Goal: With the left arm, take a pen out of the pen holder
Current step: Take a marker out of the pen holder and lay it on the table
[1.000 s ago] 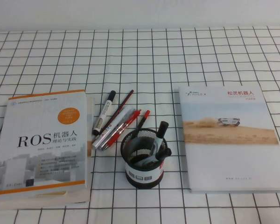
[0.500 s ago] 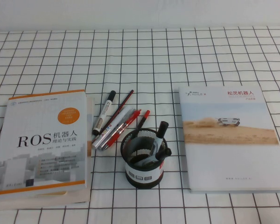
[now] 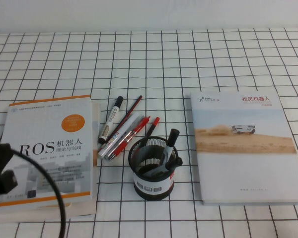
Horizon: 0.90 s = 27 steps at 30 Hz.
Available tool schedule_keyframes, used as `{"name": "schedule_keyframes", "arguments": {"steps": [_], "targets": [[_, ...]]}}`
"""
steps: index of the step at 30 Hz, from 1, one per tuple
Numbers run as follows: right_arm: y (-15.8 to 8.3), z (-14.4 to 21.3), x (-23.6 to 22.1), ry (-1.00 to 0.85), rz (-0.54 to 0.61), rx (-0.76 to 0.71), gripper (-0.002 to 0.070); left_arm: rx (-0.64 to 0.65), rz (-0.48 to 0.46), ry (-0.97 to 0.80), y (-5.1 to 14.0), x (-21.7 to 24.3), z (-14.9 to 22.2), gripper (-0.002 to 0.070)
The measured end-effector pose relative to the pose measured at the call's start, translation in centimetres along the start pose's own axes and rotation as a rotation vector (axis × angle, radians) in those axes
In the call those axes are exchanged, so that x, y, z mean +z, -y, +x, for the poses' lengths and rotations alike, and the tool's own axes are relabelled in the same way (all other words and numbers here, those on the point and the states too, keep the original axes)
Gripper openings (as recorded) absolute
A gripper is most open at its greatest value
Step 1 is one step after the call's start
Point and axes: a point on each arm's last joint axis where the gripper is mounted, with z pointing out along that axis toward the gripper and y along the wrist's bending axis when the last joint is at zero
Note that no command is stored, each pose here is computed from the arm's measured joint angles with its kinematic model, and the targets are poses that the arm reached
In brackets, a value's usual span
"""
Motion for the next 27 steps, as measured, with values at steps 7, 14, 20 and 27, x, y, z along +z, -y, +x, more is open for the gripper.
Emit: {"name": "schedule_keyframes", "arguments": {"steps": [7,14,20,27], "targets": [[0.0,0.0,0.0,0.000,0.000,0.000,-0.0013,0.096,0.146,-0.078,1.6,4.2,-3.1,0.0000],[0.0,0.0,0.0,0.000,0.000,0.000,-0.0012,0.208,0.240,-0.148,4.7,8.8,-2.1,0.0000],[0.0,0.0,0.0,0.000,0.000,0.000,-0.0013,0.314,0.332,-0.165,8.3,10.2,-0.4,0.0000],[0.0,0.0,0.0,0.000,0.000,0.000,-0.0013,0.378,0.364,-0.096,10.6,10.4,0.1,0.0000]]}}
